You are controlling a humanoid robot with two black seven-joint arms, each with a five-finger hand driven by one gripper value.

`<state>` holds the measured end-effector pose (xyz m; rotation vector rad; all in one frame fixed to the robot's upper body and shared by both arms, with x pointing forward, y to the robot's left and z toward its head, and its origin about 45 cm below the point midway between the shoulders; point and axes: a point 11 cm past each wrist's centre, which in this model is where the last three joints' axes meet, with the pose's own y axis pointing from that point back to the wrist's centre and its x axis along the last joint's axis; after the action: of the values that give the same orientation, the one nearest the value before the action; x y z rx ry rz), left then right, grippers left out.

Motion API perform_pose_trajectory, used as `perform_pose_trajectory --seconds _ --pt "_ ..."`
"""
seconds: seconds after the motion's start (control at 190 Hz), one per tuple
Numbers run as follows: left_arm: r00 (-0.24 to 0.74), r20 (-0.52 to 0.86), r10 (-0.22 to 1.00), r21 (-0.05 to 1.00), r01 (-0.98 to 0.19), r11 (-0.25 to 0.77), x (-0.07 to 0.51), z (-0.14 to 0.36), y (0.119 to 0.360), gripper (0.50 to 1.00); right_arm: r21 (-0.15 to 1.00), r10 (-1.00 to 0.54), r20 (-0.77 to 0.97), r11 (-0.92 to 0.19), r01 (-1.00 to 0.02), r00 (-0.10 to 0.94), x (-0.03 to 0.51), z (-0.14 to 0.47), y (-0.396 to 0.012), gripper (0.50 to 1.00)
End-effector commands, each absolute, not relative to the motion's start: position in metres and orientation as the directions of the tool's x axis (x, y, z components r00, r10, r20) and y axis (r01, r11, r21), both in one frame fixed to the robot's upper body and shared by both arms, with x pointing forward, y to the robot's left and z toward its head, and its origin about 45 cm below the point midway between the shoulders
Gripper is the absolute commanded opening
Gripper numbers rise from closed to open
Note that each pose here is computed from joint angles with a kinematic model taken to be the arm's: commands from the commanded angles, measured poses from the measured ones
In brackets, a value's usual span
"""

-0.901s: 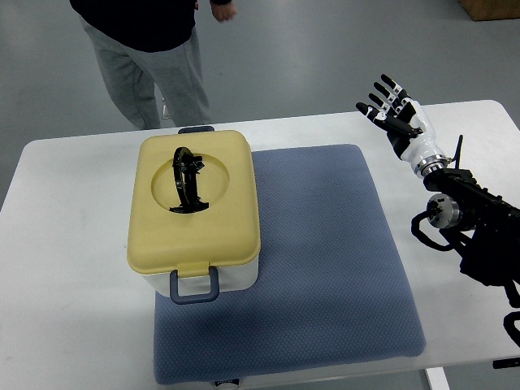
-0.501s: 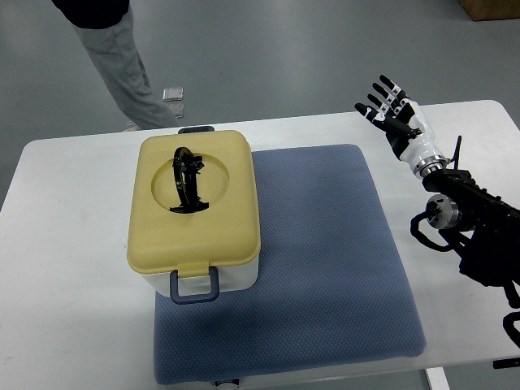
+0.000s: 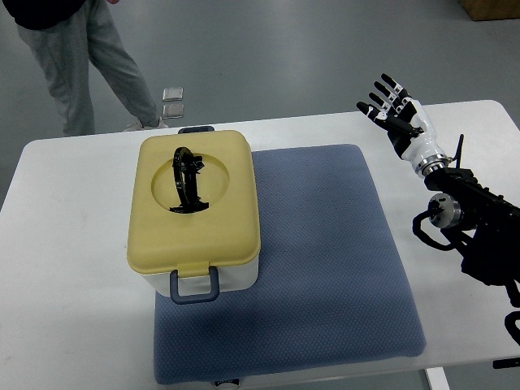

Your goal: Open white storage box with right hand

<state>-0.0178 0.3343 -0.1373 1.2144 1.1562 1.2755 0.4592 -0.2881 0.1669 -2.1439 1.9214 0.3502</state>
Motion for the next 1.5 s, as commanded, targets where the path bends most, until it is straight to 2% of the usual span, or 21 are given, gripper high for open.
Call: perform_pose_trajectory --seconds 0.0,0.311,0.664,0.901,0.991,1.176,1.328,1.418,1.497 --pt "-0.008 0.055 0.998 0.998 -0.042 -0.056 -0.018 -0.137 0.334 1.000 -0.022 -0.938 -0.332 -0.104 -0.994 0.105 0.460 0.169 -0.289 0.926" --pt "-0.005 0.055 0.998 0.997 -0.049 -0.056 -0.013 -0.137 0.334 1.000 -0.054 -0.941 -0.311 -0.119 -0.991 0.130 0.470 0.186 -0.287 0.926" --pt "-0.005 0.055 0.998 0.997 -0.051 -0.056 -0.013 -0.137 0.334 1.000 -0.055 -0.952 -0.288 -0.094 -0.994 0.105 0.475 0.193 -0.290 0.926" --pt "-0.008 0.055 0.998 0.997 -0.050 -0.056 -0.013 -0.137 0.334 1.000 -0.111 -0.958 -0.229 -0.153 -0.982 0.175 0.490 0.223 -0.274 0.926" --pt "-0.007 0.055 0.998 0.997 -0.050 -0.056 -0.013 -0.137 0.334 1.000 -0.149 -0.966 -0.118 -0.212 -0.966 0.230 0.500 0.249 -0.272 0.926" --pt "-0.008 0.055 0.998 0.997 -0.050 -0.056 -0.013 -0.137 0.334 1.000 -0.205 -0.901 0.199 -0.422 -0.883 0.384 0.511 0.310 -0.241 0.924" --pt "-0.007 0.055 0.998 0.997 -0.050 -0.056 -0.013 -0.137 0.334 1.000 -0.188 -0.762 0.439 -0.596 -0.781 0.476 0.511 0.351 -0.208 0.924" --pt "-0.008 0.055 0.998 0.997 -0.051 -0.056 -0.013 -0.137 0.334 1.000 -0.144 -0.625 0.567 -0.716 -0.683 0.536 0.502 0.373 -0.180 0.924" --pt "-0.008 0.055 0.998 0.997 -0.051 -0.056 -0.013 -0.137 0.334 1.000 -0.100 -0.505 0.668 -0.789 -0.606 0.547 0.493 0.389 -0.158 0.924"
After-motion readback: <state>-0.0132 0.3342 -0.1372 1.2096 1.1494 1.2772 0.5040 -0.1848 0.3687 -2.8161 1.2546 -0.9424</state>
